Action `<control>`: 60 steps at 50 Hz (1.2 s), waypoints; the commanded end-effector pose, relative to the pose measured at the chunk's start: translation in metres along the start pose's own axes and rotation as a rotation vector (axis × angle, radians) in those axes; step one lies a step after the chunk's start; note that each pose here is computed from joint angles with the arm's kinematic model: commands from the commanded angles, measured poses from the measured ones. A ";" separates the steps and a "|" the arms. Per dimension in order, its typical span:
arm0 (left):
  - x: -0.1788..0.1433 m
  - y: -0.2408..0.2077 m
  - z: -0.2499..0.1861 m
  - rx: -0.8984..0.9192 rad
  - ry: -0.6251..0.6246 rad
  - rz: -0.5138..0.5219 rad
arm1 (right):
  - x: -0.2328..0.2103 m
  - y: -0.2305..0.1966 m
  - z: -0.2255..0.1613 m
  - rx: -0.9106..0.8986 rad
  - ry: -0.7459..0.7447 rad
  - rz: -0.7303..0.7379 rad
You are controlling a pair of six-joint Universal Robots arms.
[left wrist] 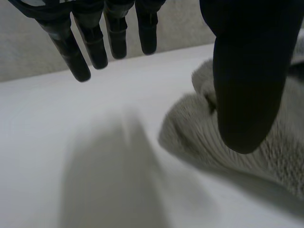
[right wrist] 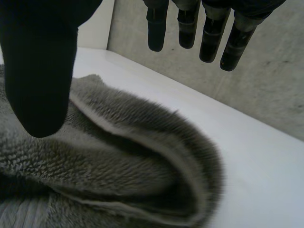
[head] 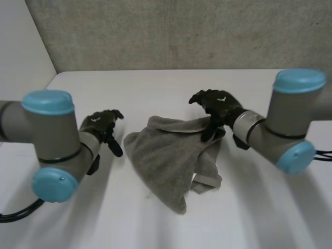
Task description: Fold the towel.
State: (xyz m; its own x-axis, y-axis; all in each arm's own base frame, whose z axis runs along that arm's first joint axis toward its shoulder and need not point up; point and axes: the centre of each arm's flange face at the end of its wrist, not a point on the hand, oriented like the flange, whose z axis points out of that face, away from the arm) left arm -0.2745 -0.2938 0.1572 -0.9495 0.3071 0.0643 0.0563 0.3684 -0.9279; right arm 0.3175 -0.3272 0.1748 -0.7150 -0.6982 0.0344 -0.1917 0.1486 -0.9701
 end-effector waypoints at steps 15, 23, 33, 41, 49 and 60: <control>0.033 0.030 0.033 0.086 0.151 0.024 | -0.005 -0.004 0.046 0.207 0.083 -0.116; 0.048 -0.012 0.036 0.290 0.190 0.024 | 0.001 -0.059 0.043 0.452 0.126 -0.191; 0.043 -0.125 -0.004 0.797 0.099 0.007 | 0.007 -0.136 0.006 0.803 0.216 -0.246; 0.039 -0.094 -0.022 0.681 0.072 0.137 | -0.016 -0.102 -0.018 0.449 0.028 -0.199; -0.002 0.001 -0.031 0.226 -0.031 0.338 | -0.050 -0.045 -0.043 0.055 -0.267 -0.148; 0.004 0.042 -0.061 -0.003 0.030 0.387 | -0.060 0.018 -0.042 -0.158 -0.345 -0.223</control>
State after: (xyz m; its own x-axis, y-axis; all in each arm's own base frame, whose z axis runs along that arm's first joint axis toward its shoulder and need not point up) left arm -0.2548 -0.2424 0.1447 -0.8709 0.4003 -0.2852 0.3754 0.1673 -0.9116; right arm 0.3289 -0.2571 0.1821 -0.4019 -0.9071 0.1251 -0.3913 0.0467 -0.9191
